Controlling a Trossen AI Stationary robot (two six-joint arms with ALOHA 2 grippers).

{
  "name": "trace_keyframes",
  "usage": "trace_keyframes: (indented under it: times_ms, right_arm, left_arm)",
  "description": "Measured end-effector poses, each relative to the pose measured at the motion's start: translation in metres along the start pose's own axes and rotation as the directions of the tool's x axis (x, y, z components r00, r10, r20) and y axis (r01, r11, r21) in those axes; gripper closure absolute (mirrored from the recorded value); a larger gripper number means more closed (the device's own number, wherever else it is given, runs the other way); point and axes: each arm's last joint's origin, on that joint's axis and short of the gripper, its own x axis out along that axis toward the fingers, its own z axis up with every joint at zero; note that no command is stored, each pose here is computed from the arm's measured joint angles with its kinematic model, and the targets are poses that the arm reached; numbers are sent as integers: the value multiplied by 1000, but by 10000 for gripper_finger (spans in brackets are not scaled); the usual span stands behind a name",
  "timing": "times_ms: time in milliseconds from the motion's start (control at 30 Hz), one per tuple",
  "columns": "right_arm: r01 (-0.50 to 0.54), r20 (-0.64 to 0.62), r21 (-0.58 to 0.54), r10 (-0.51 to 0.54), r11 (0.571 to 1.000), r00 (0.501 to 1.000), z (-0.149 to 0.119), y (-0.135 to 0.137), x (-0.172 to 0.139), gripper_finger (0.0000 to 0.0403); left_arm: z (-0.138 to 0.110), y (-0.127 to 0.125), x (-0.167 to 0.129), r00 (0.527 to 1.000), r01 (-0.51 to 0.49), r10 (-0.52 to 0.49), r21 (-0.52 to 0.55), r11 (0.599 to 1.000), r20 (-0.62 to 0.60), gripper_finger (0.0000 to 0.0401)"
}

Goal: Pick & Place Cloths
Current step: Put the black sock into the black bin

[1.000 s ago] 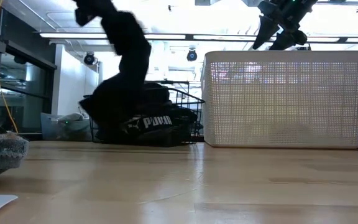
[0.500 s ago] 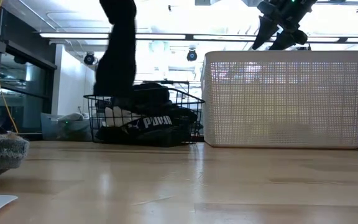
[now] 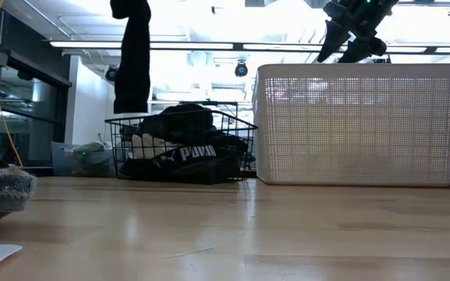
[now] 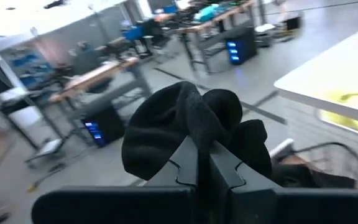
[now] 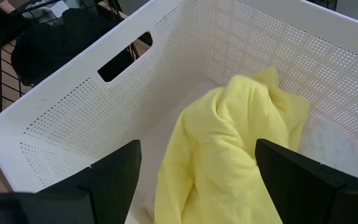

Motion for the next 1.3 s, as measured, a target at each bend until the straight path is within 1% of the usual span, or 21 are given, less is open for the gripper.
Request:
trace_keyframes:
  times_ms: [133, 367, 533, 600, 733, 867, 967, 1033, 1133, 1200, 1300]
  right_arm:
    - [1, 0, 1, -1, 1000, 1000, 0, 0, 0, 95]
    - [1, 0, 1, -1, 1000, 1000, 0, 0, 0, 95]
    - [-3, 8, 2, 2, 1000, 1000, 1, 0, 0, 95]
    - [-2, 8, 2, 2, 1000, 1000, 1, 0, 0, 95]
    - [-2, 8, -1, 2, 1000, 1000, 1, 0, 0, 95]
    - [-2, 7, -8, 2, 1000, 1000, 1, 0, 0, 95]
    - [-2, 7, -11, 2, 1000, 1000, 1, 0, 0, 95]
    - [-2, 7, -12, 2, 1000, 1000, 1, 0, 0, 95]
    - [-2, 7, -13, 2, 1000, 1000, 1, 0, 0, 95]
    - [-2, 7, -13, 2, 1000, 1000, 1, 0, 0, 95]
    - [-2, 7, -13, 2, 1000, 1000, 1, 0, 0, 95]
  left_arm:
    - [0, 3, 0, 996, -89, 89, 26, 996, 9, 401]
    - [-1, 7, 1, 979, -203, 202, 69, 977, 13, 401]
    - [-4, 12, 17, 953, -299, 302, 95, 950, -23, 401]
    - [-6, 15, 25, 943, -322, 329, 109, 940, -47, 401]
    - [-10, 21, 40, 931, -341, 351, 105, 934, -97, 401]
    - [-17, 29, 54, 904, -382, 400, 131, 915, -152, 401]
    - [-22, 33, 64, 889, -386, 413, 159, 909, -201, 401]
    - [-26, 34, 72, 872, -400, 433, 177, 899, -231, 401]
    - [-33, 36, 84, 833, -436, 485, 221, 872, -268, 401]
    - [-37, 35, 93, 817, -433, 493, 245, 867, -300, 401]
    - [-44, 34, 106, 803, -408, 482, 265, 874, -350, 401]
